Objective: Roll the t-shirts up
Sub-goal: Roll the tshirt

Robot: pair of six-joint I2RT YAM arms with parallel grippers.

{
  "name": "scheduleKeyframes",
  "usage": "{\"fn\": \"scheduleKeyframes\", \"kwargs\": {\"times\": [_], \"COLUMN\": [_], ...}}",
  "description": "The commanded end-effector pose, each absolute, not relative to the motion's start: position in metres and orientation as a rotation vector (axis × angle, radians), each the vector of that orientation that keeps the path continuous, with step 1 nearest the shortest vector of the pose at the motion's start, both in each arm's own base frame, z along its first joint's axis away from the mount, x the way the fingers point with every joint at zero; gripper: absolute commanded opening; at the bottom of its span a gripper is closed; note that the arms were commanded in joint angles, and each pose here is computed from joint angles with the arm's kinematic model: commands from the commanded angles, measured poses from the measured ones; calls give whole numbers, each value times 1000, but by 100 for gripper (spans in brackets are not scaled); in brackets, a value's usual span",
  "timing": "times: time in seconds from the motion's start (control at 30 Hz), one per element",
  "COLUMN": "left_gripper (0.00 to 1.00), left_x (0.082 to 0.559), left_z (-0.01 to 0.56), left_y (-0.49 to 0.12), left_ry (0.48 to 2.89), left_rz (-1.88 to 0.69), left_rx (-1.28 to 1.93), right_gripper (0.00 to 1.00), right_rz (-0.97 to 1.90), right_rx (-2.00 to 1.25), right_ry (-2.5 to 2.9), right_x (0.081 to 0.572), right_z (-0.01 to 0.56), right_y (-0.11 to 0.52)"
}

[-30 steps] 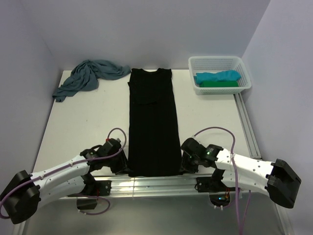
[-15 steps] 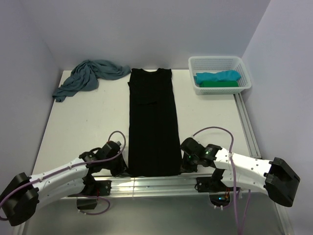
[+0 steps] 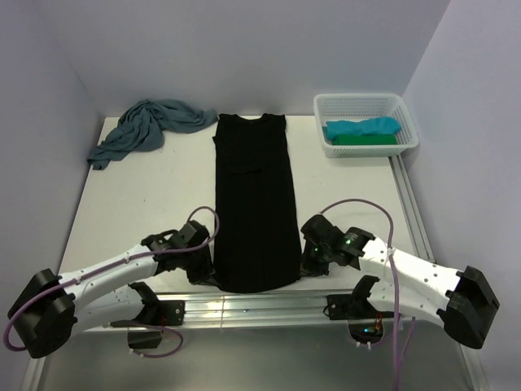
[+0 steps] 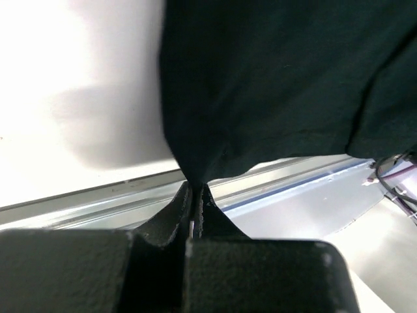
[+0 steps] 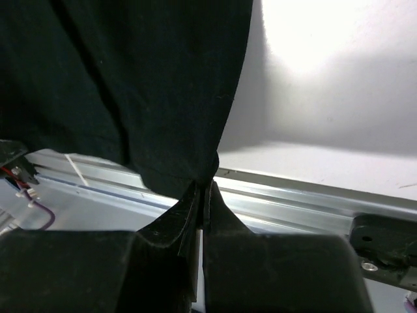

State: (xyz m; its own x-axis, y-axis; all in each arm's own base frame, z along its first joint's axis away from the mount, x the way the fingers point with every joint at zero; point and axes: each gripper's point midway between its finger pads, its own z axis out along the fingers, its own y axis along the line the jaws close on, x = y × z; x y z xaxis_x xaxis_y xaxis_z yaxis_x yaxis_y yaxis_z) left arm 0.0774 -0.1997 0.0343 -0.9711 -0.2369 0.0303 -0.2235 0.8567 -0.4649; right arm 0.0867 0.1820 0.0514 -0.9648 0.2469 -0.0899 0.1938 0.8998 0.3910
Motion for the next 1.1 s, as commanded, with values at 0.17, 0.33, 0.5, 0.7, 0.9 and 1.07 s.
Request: {"fn": "scheduleKeyframes", "kwargs": {"times": [0.17,0.33,0.5,0.7,0.9,1.07], "left_gripper": [0,0,1,0,0,0], "left_x": [118,142,164,180,193,205], "left_z": [62,69,79,84,87,87], "left_y": [-196,-194,-197,-193,-190,-188], "left_ry": [2928,2908,2889,2875,2865,2859], "left_rz": [-774,-788,-785,-797,-799,-779], "left_rx": [-372,-401,-382,-400,-416,-420], "right_gripper": [0,0,0,0,0,0], "right_rz": [610,596,586,573,577,566], "right_rx": [239,227,221,223,222,206], "right_ry": [2924,2905,2914,2918,2913,2905], "right_x": [111,137,152,170,185,199], "right_z": [75,86,87,87,89,94], "right_y": [181,179,179,176,176,175]}}
